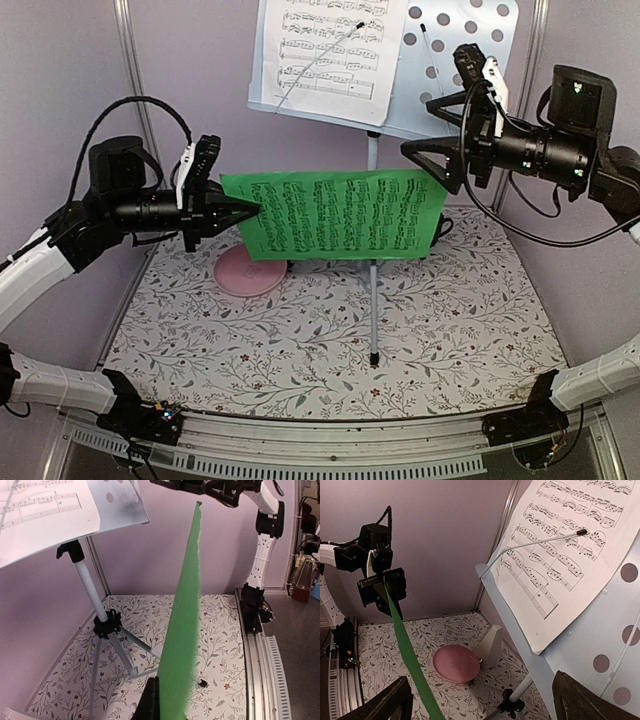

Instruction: Set up the instrument practice props

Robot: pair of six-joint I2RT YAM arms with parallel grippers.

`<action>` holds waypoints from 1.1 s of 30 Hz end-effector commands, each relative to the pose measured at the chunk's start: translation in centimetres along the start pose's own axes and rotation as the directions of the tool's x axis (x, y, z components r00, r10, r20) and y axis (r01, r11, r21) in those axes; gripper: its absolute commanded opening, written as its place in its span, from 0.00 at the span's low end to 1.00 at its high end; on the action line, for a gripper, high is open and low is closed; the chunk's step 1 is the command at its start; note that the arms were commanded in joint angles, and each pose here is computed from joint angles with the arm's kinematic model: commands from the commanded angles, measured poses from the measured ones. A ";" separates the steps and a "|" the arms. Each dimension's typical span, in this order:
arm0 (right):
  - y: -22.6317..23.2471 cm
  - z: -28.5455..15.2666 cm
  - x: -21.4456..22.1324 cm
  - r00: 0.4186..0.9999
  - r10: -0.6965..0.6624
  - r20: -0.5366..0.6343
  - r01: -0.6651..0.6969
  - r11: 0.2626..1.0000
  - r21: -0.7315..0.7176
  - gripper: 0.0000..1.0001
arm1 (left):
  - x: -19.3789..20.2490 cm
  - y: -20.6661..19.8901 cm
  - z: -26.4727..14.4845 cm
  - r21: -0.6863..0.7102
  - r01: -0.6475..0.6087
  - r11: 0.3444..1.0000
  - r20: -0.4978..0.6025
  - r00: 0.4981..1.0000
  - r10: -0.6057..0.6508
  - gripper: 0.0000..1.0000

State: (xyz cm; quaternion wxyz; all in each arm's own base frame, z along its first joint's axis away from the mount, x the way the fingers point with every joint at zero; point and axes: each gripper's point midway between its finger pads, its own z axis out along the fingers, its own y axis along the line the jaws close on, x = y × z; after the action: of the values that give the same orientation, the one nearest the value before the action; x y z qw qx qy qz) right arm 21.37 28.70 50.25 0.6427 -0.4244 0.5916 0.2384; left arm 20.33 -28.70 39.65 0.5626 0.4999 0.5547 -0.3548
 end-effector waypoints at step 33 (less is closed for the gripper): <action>12.5 9.3 5.0 0.951 -0.077 -0.301 -0.020 0.951 -0.308 0.75 | 4.1 -2.4 5.3 0.140 0.241 0.960 -0.437 0.886 -0.158 0.00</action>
State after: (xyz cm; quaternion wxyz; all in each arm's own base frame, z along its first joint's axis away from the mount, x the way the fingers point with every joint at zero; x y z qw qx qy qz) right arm 17.93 40.87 44.20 0.5131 -0.5486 0.6147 0.2409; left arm 20.35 -33.56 34.15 0.3436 0.5551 0.6746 -0.3447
